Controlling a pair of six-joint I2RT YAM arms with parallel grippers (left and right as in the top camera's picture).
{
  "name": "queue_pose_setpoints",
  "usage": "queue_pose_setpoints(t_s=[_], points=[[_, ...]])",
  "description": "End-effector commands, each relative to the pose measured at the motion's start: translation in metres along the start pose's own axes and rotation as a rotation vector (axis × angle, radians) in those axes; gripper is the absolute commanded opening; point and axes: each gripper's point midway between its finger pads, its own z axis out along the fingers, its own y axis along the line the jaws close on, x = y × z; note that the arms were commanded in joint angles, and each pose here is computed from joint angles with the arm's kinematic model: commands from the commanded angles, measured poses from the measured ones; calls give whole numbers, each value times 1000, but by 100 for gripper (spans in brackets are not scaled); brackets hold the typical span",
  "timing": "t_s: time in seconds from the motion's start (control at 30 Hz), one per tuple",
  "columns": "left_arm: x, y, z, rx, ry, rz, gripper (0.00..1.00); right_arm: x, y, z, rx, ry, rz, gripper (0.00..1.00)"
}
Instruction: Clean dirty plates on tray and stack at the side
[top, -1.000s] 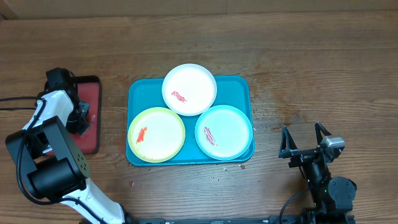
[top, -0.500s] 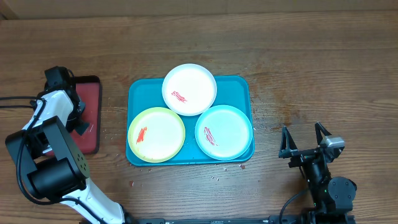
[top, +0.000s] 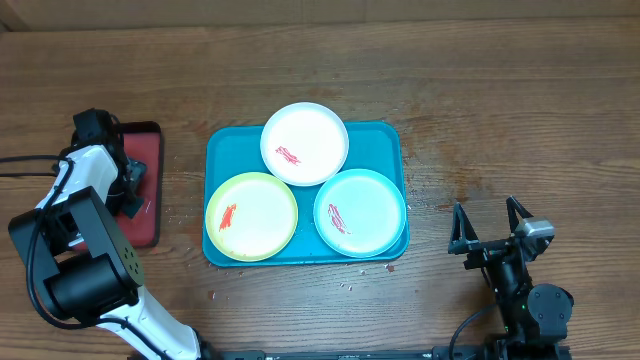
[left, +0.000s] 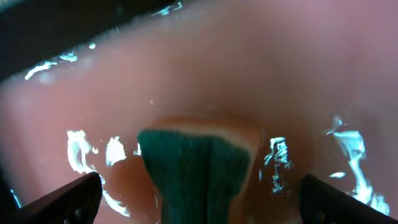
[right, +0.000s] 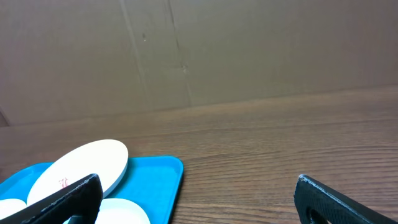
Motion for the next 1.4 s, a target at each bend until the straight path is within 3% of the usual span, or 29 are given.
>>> queue_pose_setpoints(t_s=[0.0, 0.1, 0.23, 0.33, 0.37, 0.4, 0.47, 0.5, 0.53, 0.57, 0.6, 0.67, 0.7, 0.73, 0.87, 0.9, 0.97, 1.0, 1.03, 1.1, 1.13, 1.17, 1.23, 1.3, 1.37], points=[[13, -1, 4, 11, 55, 14, 100, 2, -2, 0, 10, -5, -4, 100], [14, 0, 5, 6, 54, 14, 98, 2, -2, 0, 9, -5, -4, 100], [12, -2, 7, 15, 40, 9, 85, 2, -2, 0, 9, -5, -4, 100], [10, -3, 7, 21, 34, 6, 70, 2, -2, 0, 9, -5, -4, 100], [10, -4, 7, 23, 32, 5, 62, 1, -2, 0, 9, -5, -4, 100], [9, -4, 7, 22, 29, 4, 42, 2, -2, 0, 10, -5, -4, 100], [9, -4, 7, 22, 29, 4, 17, 2, -2, 0, 9, -5, -4, 100], [9, -4, 7, 22, 29, 4, 7, 2, -2, 0, 9, -5, -4, 100], [9, -4, 7, 22, 29, 4, 4, 2, -2, 0, 9, -5, -4, 100], [9, -4, 7, 21, 27, 4, 5, 2, -2, 0, 9, -5, -4, 100], [7, -2, 7, 13, 19, 4, 19, 2, -2, 0, 10, -5, -4, 100], [3, 2, 7, -13, -8, 4, 76, 2, -2, 0, 10, -5, -4, 100], [0, 4, 7, -26, -21, 4, 91, 2, -2, 0, 9, -5, -4, 100], [-2, 6, 7, -37, -33, 5, 100, 2, -2, 0, 10, -5, -4, 100], [-4, 9, 6, -50, -46, 4, 100, 2, -2, 0, 9, -5, -4, 100], [-3, 8, 6, -48, -44, 5, 83, 2, -2, 0, 9, -5, -4, 100], [-2, 8, 6, -48, -39, 6, 18, 1, -2, 0, 9, -5, -4, 100], [-2, 9, 6, -50, -37, 8, 4, 1, -2, 0, 9, -5, -4, 100], [-1, 10, 6, -53, -34, 9, 4, 2, -2, 0, 10, -5, -4, 100], [-1, 11, 6, -59, -34, 11, 4, 2, -2, 0, 10, -5, -4, 100], [-1, 11, 6, -60, -33, 12, 12, 2, -2, 0, 9, -5, -4, 100], [0, 11, 6, -59, -31, 12, 36, 2, -2, 0, 10, -5, -4, 100], [5, 12, 6, -57, -7, 18, 75, 1, -2, 0, 9, -5, -4, 100], [13, 12, 6, -51, 32, 26, 93, 2, -2, 0, 9, -5, -4, 100], [24, 10, 6, -30, 88, 33, 100, 1, -2, 0, 9, -5, -4, 100]])
